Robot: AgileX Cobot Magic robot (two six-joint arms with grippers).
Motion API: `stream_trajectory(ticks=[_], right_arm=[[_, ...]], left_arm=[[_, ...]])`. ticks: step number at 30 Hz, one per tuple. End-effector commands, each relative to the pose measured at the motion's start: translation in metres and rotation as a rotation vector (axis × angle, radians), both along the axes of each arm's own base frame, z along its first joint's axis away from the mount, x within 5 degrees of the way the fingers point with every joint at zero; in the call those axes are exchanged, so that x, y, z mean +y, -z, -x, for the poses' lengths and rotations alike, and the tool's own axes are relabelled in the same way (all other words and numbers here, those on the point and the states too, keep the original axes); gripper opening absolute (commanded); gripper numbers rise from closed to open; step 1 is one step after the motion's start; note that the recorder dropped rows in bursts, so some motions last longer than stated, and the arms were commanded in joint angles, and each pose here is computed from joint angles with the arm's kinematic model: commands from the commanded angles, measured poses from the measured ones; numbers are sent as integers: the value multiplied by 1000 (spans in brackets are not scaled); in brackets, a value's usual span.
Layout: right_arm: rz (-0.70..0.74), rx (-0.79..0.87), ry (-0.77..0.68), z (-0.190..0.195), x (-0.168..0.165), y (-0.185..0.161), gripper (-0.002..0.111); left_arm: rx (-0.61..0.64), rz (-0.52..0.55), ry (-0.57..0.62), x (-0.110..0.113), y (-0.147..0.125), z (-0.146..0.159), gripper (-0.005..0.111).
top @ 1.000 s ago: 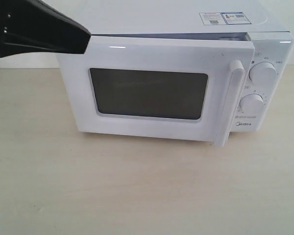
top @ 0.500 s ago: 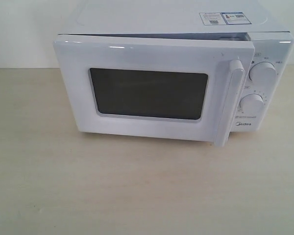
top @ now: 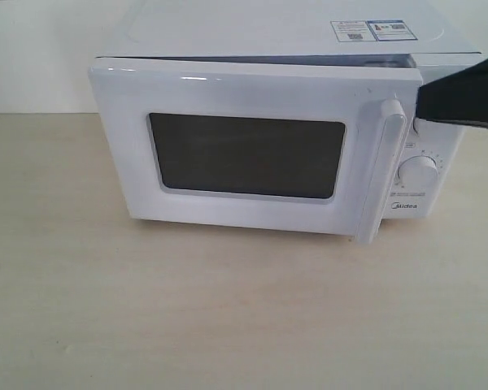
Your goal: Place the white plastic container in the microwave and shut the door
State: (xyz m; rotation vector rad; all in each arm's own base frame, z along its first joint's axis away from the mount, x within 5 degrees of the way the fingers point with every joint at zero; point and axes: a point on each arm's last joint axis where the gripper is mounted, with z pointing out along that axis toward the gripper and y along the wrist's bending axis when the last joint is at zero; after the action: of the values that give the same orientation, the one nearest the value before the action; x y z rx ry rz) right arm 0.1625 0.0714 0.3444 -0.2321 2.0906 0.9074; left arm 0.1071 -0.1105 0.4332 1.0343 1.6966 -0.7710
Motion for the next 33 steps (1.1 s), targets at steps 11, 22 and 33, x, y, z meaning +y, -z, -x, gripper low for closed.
stream_trajectory(ticks=[11,22,33], right_arm=[[139,-319,315,-16,41,33,0],[292,-440,456,-26,93,75,0],[302,-474,520,-46,107,91,0]], left_arm=[[63,8,-14,-1,13,-2,4],[54,29,-16,0,10,2,4],[50,28,-15,1,10,3,4]])
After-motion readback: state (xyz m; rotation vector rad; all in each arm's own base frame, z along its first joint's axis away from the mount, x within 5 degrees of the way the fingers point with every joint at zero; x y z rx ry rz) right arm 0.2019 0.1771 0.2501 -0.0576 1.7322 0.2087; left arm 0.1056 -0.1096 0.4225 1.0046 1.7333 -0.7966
